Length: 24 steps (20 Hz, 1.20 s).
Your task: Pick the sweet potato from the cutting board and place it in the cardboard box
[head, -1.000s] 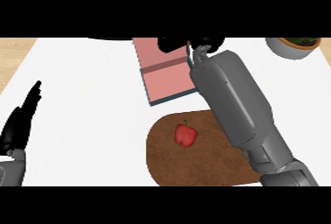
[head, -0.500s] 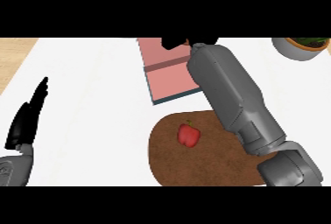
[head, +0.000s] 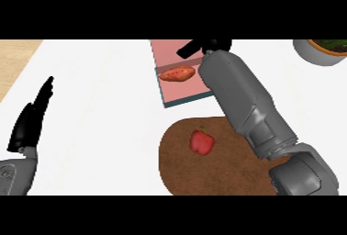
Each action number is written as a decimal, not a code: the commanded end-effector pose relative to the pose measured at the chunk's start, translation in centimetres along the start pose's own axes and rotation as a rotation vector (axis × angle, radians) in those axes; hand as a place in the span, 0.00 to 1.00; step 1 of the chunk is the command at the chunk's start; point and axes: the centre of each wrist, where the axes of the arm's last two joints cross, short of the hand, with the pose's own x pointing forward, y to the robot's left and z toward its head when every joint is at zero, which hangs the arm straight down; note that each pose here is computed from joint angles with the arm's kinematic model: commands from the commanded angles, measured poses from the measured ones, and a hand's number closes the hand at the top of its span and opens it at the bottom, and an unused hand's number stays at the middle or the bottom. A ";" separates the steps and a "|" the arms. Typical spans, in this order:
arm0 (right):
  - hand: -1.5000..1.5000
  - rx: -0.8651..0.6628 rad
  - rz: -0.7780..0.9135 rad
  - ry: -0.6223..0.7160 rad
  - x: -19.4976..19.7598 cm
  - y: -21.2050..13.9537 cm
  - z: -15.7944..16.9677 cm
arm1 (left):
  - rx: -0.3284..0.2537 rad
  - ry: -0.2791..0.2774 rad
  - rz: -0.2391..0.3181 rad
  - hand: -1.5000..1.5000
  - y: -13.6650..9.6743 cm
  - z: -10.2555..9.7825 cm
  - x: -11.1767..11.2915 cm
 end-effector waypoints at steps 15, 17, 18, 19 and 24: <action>0.00 -0.271 -0.408 -0.166 -0.8 -3.1 -1.9 | 0.012 0.047 -0.004 0.50 1.2 1.1 -1.7; 0.00 -0.246 -0.436 -0.155 -3.2 -1.8 -1.5 | 0.060 0.070 0.006 0.50 2.6 1.5 -2.1; 0.00 -0.281 -0.442 -0.146 -2.9 -2.9 -2.2 | 0.039 0.055 0.000 0.50 -0.3 0.5 -1.4; 0.00 -0.284 -0.468 -0.140 -3.6 -3.9 -2.7 | 0.035 0.077 -0.001 0.50 0.3 2.1 -3.3; 0.00 -0.306 -0.447 -0.111 -7.6 -6.2 -3.4 | 0.070 0.091 -0.009 0.50 3.2 3.1 -4.2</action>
